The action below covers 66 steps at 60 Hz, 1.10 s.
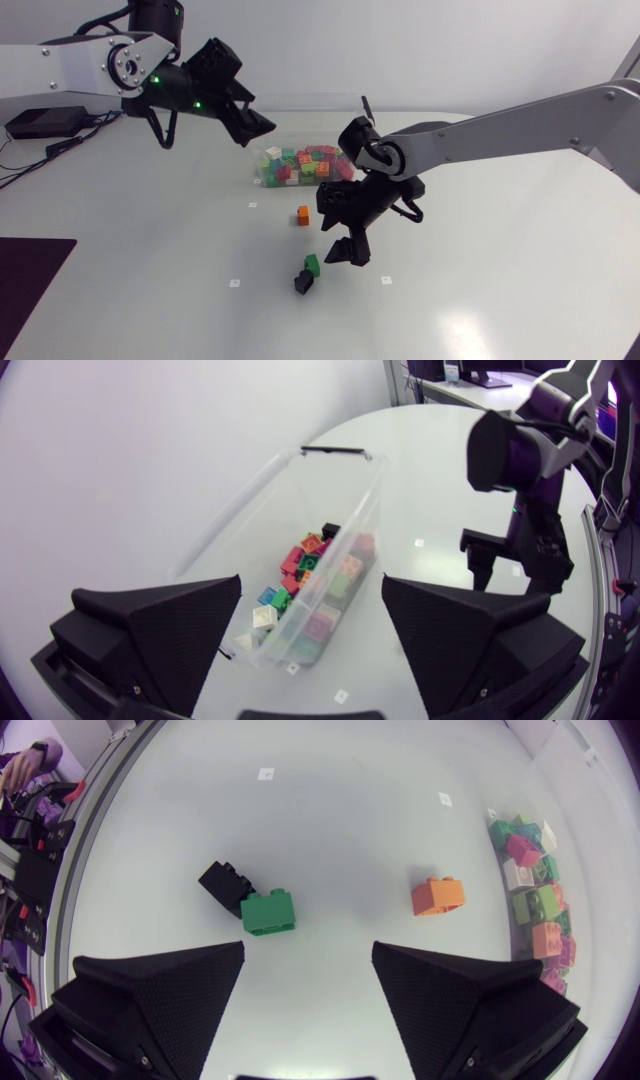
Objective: Place the duplo bricks in the container
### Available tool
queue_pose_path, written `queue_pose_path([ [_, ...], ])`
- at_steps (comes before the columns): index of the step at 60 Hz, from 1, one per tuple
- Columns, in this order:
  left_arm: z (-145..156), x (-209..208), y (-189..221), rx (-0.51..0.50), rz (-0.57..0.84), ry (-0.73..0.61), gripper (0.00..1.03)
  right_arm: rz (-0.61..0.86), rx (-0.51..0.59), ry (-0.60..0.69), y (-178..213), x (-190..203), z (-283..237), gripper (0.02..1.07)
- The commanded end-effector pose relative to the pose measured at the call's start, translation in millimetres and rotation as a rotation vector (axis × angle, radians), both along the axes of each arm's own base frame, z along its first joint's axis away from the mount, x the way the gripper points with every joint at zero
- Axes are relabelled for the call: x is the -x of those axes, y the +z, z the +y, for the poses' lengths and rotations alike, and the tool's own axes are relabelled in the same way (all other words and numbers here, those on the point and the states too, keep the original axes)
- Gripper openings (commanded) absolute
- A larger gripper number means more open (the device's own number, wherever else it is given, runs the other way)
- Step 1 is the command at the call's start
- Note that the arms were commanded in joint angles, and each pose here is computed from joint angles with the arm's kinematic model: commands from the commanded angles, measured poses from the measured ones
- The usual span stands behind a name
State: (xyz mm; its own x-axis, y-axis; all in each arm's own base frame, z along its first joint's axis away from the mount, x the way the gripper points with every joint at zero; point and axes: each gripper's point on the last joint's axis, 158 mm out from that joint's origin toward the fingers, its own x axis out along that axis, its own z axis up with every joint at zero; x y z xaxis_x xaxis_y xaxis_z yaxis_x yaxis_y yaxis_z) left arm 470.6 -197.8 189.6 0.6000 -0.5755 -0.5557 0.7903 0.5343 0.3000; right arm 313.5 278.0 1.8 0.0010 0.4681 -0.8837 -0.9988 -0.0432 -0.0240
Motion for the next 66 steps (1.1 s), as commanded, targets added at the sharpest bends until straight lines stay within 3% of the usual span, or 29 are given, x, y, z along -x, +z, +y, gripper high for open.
queue_pose_path([
  [1,3,22,-18,-0.049,0.020,-0.039,0.98,0.022,0.029,0.051,-12,5,4,0.91],
  [31,25,95,-87,-0.160,0.138,-0.128,0.98,0.042,0.086,0.121,-22,22,16,0.87],
  [36,27,103,-94,-0.168,0.154,-0.135,0.98,0.048,0.095,0.132,-25,27,18,0.80],
  [45,29,115,-104,-0.177,0.173,-0.149,0.98,0.054,0.112,0.142,-31,32,18,0.79],
  [66,26,133,-121,-0.197,0.204,-0.187,0.98,0.064,0.125,0.151,-34,35,14,0.49],
])
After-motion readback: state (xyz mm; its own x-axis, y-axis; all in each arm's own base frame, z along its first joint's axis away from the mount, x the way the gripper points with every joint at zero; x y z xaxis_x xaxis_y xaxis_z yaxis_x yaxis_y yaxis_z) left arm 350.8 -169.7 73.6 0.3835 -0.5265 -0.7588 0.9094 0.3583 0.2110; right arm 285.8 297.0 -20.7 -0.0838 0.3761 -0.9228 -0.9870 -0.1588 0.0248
